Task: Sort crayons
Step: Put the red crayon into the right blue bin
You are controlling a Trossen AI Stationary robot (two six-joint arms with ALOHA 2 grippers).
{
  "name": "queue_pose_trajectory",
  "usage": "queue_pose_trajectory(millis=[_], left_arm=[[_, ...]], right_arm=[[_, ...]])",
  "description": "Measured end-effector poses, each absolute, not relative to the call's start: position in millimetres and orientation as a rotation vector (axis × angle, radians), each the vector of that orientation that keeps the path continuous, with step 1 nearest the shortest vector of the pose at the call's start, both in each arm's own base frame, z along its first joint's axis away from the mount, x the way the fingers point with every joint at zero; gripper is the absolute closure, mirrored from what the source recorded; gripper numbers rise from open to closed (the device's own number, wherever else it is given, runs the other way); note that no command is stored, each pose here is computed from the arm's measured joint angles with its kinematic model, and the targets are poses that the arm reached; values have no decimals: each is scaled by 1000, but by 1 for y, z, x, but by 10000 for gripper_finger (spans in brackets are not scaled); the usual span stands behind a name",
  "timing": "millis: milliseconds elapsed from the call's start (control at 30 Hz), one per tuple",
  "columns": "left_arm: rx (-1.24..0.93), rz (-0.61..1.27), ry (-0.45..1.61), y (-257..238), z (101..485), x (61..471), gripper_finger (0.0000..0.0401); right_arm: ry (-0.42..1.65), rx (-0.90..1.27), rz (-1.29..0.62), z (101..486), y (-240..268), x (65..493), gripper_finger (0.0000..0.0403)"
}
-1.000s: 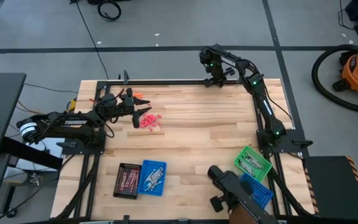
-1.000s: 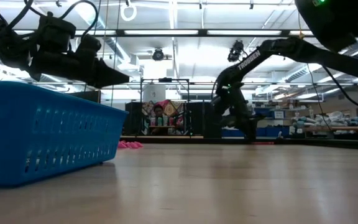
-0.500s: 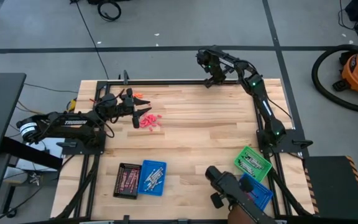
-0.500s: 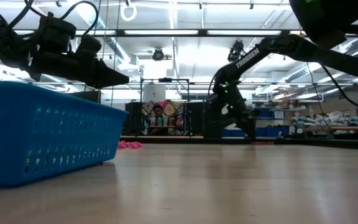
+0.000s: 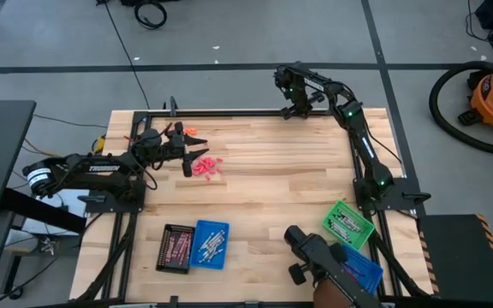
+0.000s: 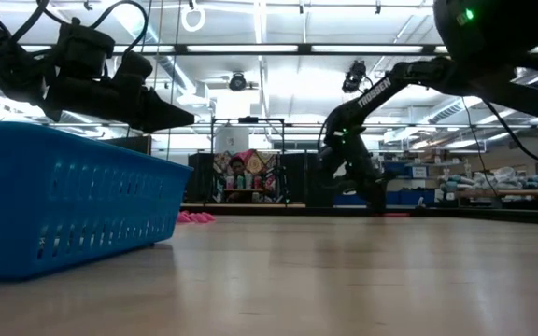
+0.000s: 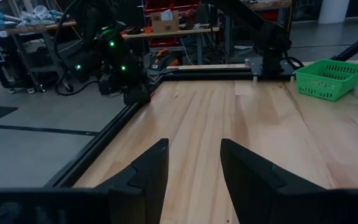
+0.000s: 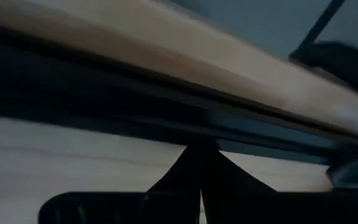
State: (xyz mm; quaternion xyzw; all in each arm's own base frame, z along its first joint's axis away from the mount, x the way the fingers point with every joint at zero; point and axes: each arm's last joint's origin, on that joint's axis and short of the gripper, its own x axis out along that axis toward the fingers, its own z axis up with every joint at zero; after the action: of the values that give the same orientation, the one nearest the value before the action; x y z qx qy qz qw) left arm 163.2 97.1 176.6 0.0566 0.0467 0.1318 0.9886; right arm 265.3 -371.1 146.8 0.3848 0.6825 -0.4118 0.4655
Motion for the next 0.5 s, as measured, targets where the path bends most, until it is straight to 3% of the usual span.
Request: queue_pose_trajectory(millis=[100, 200, 300, 500], left_arm=[[114, 265, 94, 97, 177, 163, 246], [114, 264, 94, 97, 177, 163, 246], [114, 264, 95, 97, 176, 163, 246], [112, 264, 99, 97, 176, 163, 246]], right_arm=[[1694, 855, -903, 147, -364, 278, 398], [1699, 772, -680, 151, -356, 291, 397], [1715, 729, -601, 168, -342, 303, 397], [1649, 636, -733, 183, -342, 311, 397]])
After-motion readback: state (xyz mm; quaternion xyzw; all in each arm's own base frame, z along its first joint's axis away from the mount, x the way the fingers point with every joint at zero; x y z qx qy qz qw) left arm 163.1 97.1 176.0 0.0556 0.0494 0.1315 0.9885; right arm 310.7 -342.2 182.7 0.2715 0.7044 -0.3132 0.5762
